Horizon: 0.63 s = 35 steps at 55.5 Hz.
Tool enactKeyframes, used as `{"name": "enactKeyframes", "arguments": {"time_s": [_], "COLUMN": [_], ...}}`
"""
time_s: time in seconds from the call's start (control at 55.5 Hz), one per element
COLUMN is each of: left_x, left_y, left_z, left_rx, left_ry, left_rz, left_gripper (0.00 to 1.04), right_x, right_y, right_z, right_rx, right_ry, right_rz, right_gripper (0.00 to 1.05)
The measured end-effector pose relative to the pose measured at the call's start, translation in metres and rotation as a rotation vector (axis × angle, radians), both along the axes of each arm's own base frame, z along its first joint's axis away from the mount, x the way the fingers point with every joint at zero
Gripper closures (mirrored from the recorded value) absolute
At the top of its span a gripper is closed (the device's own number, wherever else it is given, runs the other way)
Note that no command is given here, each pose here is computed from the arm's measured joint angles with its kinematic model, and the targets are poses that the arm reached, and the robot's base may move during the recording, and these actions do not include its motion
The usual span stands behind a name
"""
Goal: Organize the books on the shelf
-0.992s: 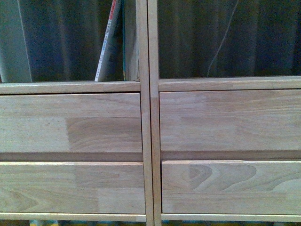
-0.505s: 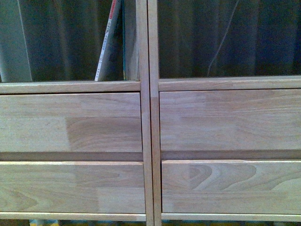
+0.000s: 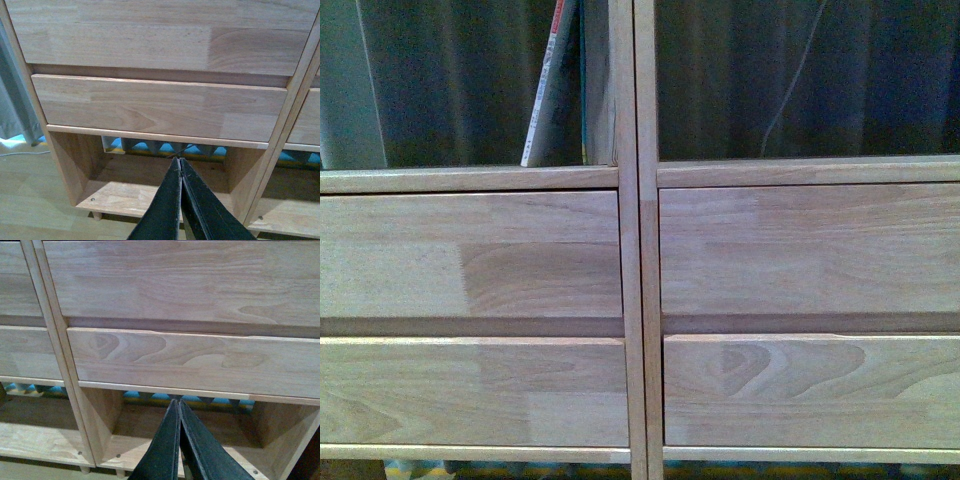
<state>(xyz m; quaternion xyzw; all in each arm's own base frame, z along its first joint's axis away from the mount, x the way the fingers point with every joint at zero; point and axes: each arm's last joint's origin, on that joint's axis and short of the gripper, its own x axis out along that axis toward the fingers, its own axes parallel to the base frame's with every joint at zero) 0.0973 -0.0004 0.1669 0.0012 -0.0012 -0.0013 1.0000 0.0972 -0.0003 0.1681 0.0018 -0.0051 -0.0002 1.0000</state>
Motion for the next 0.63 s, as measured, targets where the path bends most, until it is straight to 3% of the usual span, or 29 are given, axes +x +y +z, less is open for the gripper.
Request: {"name": "enactKeyframes", "arguments": {"time_s": [0.054, 0.072, 0.433, 0.469, 0.631], "left_x": [0.0, 0.0, 0.0, 0.0, 0.0], "left_y": [0.0, 0.0, 0.0, 0.0, 0.0], "left_z": [0.0, 0.0, 0.0, 0.0, 0.0], "left_rx": [0.0, -0.001, 0.0, 0.0, 0.0], "left_ry": [0.0, 0.0, 0.0, 0.0, 0.0], "left_rz": [0.0, 0.0, 0.0, 0.0, 0.0], "left_gripper": [1.02, 0.97, 0.06, 0.07, 0.07], "right_x": [0.0, 0.0, 0.0, 0.0, 0.0], "right_y": [0.0, 0.0, 0.0, 0.0, 0.0], "right_z": [0.0, 0.0, 0.0, 0.0001, 0.0001], "right_rx": [0.0, -0.001, -0.001, 0.0, -0.001], "right_ry": [0.0, 0.0, 0.0, 0.0, 0.0], "right_rz": [0.0, 0.0, 0.0, 0.0, 0.0], "right_gripper": [1.02, 0.99, 0.11, 0.06, 0.07]}}
